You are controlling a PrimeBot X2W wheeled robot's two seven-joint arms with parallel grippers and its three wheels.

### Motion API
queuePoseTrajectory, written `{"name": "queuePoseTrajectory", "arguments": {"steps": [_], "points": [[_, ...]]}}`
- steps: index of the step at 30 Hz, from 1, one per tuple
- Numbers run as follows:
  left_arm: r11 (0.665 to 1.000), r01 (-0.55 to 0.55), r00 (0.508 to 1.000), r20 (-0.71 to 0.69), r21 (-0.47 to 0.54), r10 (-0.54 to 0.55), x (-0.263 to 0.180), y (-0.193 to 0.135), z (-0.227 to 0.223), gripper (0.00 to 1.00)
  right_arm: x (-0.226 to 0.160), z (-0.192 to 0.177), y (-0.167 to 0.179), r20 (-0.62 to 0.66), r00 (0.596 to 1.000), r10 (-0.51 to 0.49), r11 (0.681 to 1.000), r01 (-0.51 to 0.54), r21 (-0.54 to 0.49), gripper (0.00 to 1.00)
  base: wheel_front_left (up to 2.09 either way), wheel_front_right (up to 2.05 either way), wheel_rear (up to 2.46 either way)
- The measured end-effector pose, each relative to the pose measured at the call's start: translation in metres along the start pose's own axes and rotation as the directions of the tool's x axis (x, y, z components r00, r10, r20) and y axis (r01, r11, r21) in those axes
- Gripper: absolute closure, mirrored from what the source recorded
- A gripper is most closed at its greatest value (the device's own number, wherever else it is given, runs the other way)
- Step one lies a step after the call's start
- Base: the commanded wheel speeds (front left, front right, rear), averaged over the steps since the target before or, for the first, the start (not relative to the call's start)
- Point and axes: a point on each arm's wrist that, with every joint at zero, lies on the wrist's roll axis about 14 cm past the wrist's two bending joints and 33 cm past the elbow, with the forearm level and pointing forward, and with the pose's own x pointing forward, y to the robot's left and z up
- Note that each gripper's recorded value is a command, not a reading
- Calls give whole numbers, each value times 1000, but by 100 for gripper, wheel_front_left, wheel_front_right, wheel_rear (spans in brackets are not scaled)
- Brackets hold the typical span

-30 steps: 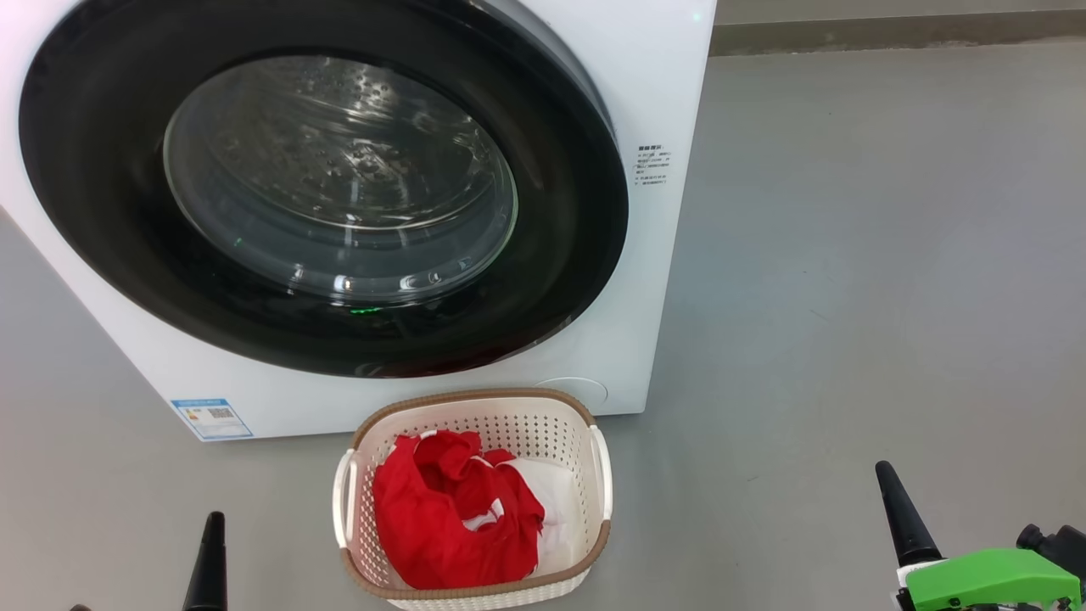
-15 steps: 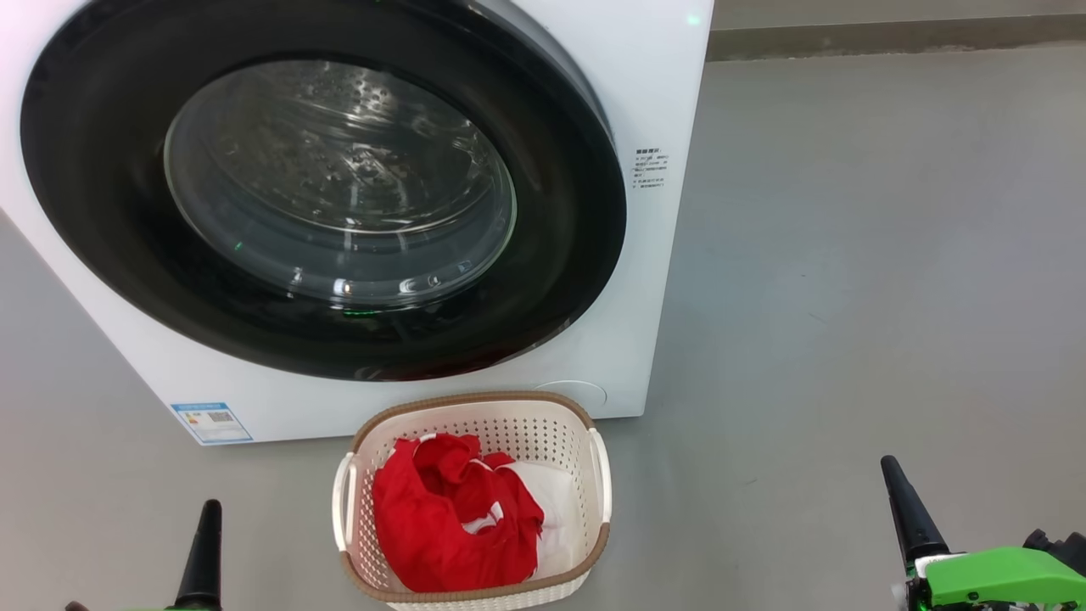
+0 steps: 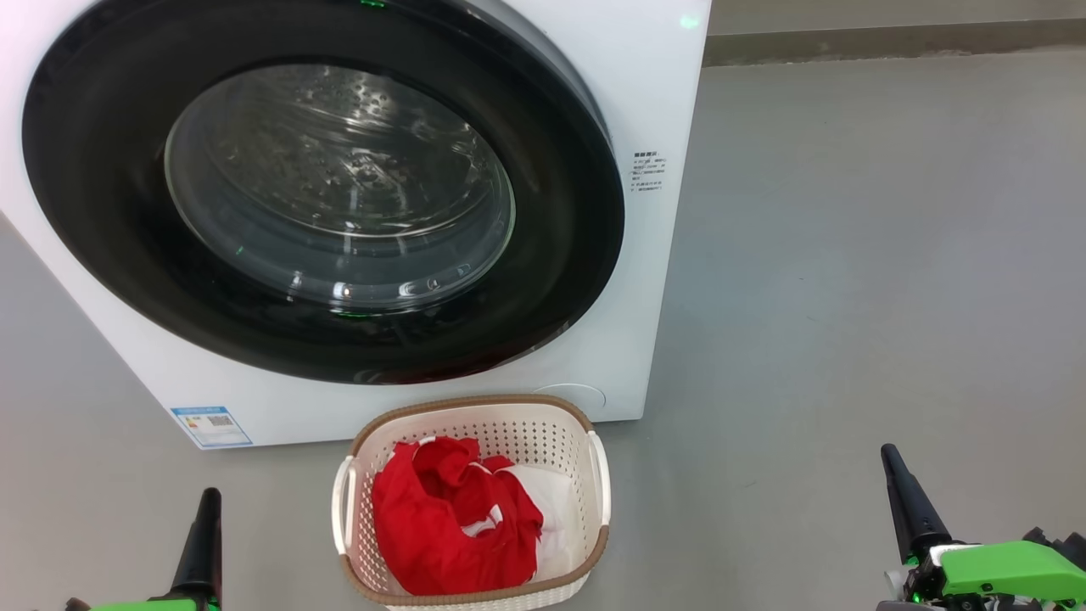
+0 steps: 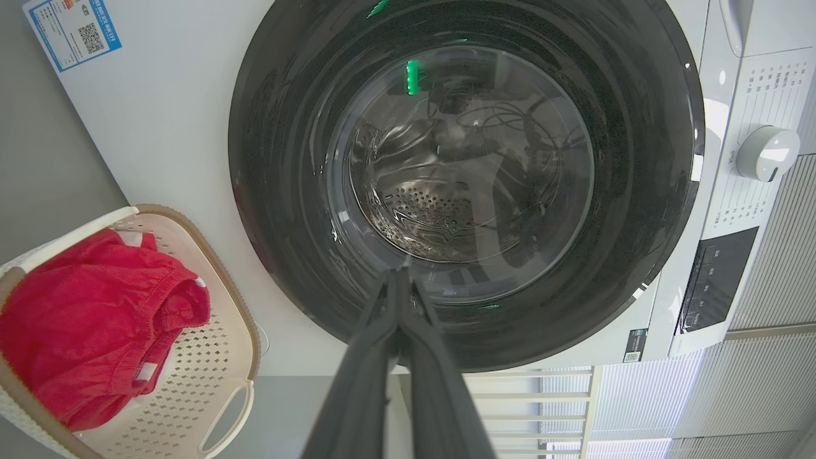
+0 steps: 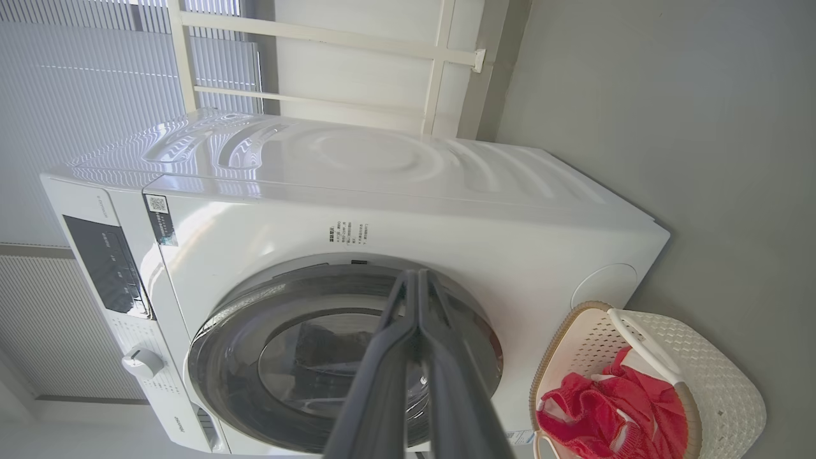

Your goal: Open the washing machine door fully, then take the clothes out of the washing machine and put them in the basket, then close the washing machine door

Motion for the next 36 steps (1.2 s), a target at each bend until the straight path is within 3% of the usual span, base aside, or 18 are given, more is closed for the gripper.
{"name": "queuePoseTrajectory", "arguments": {"steps": [10,36], "points": [[994,26,1000,-7,-104,-27,3,-7,-1,100,-1,4,5,12,1000,21,994,-23,106,100,0,0,0],[994,31,999,-4,-106,-32,4,-9,0,100,-1,3,5,13,1000,22,993,-23,113,100,0,0,0]]}}
